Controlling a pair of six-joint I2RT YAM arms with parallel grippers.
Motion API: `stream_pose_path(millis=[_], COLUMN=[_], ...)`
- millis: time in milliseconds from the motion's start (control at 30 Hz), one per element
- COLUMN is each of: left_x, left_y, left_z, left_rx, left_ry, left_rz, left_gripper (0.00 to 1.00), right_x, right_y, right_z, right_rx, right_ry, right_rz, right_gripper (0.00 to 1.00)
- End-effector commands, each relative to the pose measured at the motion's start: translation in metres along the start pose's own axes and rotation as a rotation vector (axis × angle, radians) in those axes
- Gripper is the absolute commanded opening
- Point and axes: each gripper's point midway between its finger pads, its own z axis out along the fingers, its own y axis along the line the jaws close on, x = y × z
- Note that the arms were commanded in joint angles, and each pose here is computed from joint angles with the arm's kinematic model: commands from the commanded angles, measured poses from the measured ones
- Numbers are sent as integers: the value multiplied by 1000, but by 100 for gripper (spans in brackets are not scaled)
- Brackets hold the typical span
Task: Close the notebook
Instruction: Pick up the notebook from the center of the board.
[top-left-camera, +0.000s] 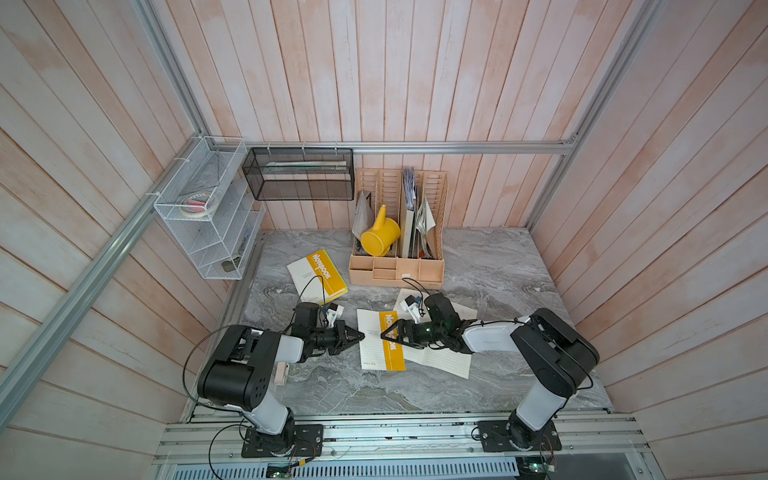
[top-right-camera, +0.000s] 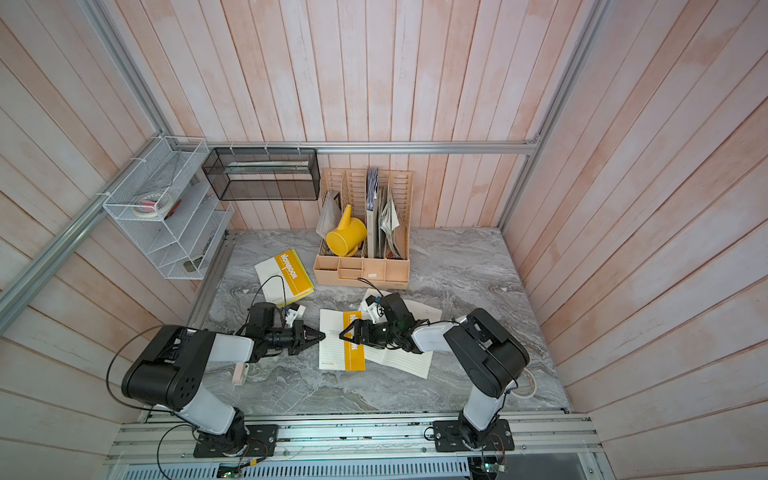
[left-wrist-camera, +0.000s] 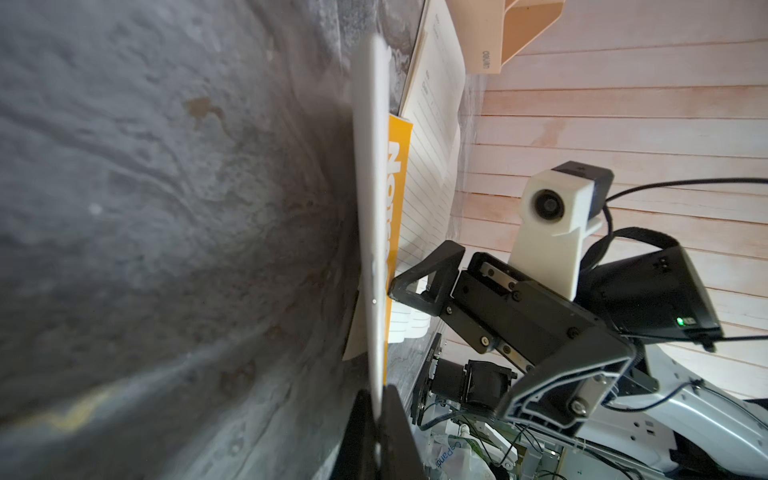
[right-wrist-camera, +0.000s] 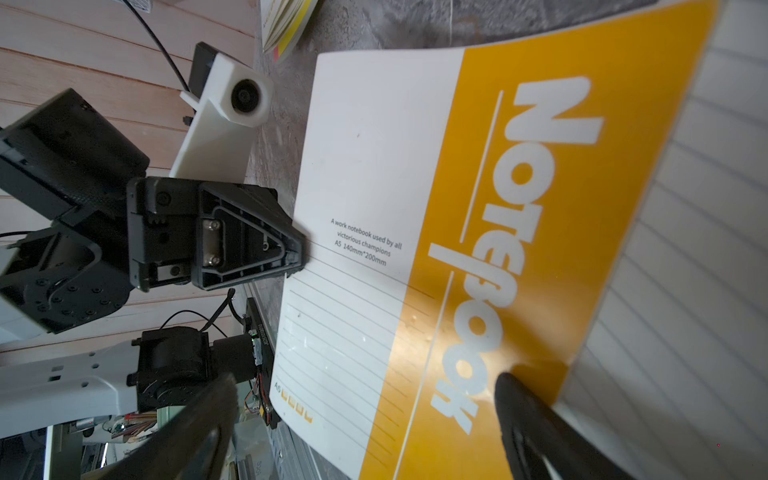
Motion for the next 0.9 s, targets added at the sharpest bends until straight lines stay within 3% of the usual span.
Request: stream_pose_path(millis=[0, 233, 500, 633, 867], left_x=[1, -9, -30, -50, -95], left_y=[-10, -32, -85, -108, -108], left_z=[-6, -24, -55, -75, -120], left_rx=[-29, -126, -156, -173, -225], left_ry=[18, -30, -140, -184, -306], left_rz=[32, 107, 197, 232, 218], left_gripper=[0, 0, 0, 0, 0], right_x=[-2, -12, -27, -31, -32], right_y=[12, 30, 42, 42, 41], right_z=[-7, -28, -56, -65, -73], right_rx=[18, 73, 139, 143, 126], right_ry=[7, -31, -92, -122, -141], right_rz=[-41, -104, -159, -162, -163], right_gripper=[98, 98, 98, 98, 98])
